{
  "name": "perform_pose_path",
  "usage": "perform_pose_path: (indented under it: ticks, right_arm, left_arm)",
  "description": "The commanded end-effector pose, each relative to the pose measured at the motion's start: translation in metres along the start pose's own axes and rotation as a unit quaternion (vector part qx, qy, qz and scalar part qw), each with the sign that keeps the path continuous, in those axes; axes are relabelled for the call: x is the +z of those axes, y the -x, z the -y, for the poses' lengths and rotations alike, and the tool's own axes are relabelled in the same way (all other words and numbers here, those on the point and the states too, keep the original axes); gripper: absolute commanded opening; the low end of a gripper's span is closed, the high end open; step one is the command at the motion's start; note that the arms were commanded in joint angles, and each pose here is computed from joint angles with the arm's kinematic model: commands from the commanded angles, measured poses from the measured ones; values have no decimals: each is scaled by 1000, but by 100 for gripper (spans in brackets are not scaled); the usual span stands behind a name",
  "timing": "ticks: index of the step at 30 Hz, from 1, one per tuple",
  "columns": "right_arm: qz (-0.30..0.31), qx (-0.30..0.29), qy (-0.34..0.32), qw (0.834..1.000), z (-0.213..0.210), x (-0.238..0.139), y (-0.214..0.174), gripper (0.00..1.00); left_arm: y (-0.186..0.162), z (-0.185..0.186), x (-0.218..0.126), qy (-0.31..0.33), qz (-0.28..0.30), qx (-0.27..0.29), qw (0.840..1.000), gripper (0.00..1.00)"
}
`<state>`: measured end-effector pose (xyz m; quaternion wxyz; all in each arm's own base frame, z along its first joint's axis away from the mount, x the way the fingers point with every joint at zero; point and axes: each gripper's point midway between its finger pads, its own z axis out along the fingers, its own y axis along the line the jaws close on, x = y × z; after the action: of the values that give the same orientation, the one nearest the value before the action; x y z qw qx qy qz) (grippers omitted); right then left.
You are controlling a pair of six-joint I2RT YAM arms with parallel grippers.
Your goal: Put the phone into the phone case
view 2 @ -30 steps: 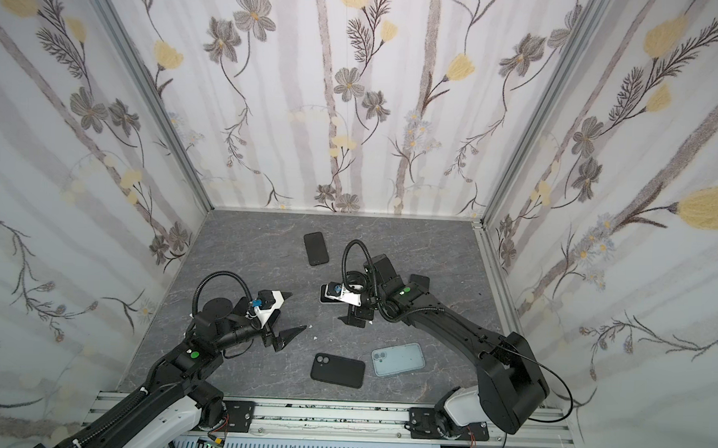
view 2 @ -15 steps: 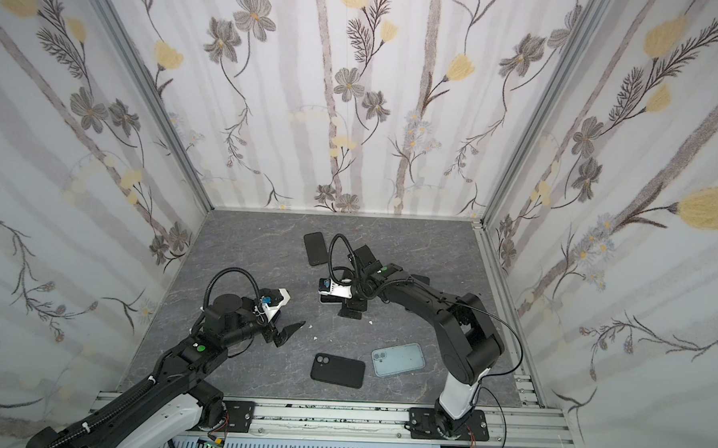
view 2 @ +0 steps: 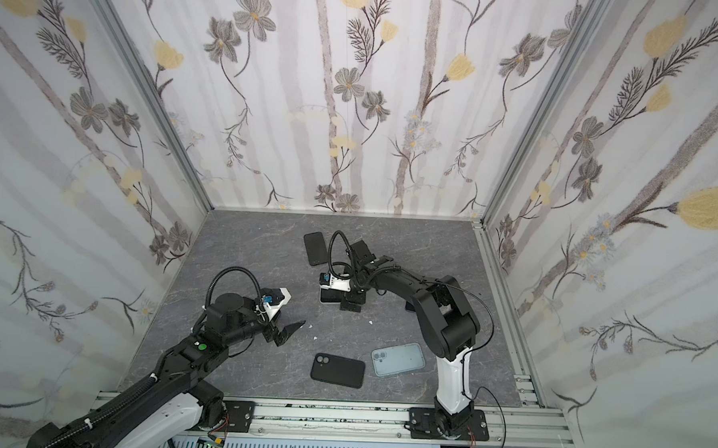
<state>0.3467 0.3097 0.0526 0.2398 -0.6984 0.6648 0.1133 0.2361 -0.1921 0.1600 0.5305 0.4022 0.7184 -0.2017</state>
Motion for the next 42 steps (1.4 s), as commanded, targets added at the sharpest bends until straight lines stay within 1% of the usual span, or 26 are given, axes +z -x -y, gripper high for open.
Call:
perform_pose_path:
  ticks: [1,8,14,17,21,25,29,34,38,42]
  right_arm:
    - [-1,-10,14,1000,1,5,-1,100]
    - [-16,-8,36,999,1,19,-8,98]
    - [-39,-3,54,998,4,30,-17,95]
    - [-49,-2,56,997,7,33,-21,91]
    - [-61,12,61,996,9,36,-28,83]
    - [-76,66,47,994,24,36,-38,75]
    - [-96,121,29,988,37,35,-58,75]
    - [-123,187,-3,975,53,35,-85,75]
    - [-120,266,-46,955,81,36,-94,75]
    - [-105,356,-113,922,116,32,-102,74]
  left_arm:
    - [6,-2,0,2,6,8,1000,100]
    - [4,-3,2,2,2,4,1000,100]
    - [5,-4,2,4,1,4,1000,100]
    - [4,-4,2,5,1,4,1000,100]
    - [5,-4,2,7,2,5,1000,100]
    - [5,-5,2,9,3,5,1000,100]
    - [5,-6,2,9,3,6,1000,100]
    - [5,-7,2,11,2,4,1000,100]
    - [6,-11,2,20,3,5,1000,100]
    - [6,-14,3,24,4,1,1000,100]
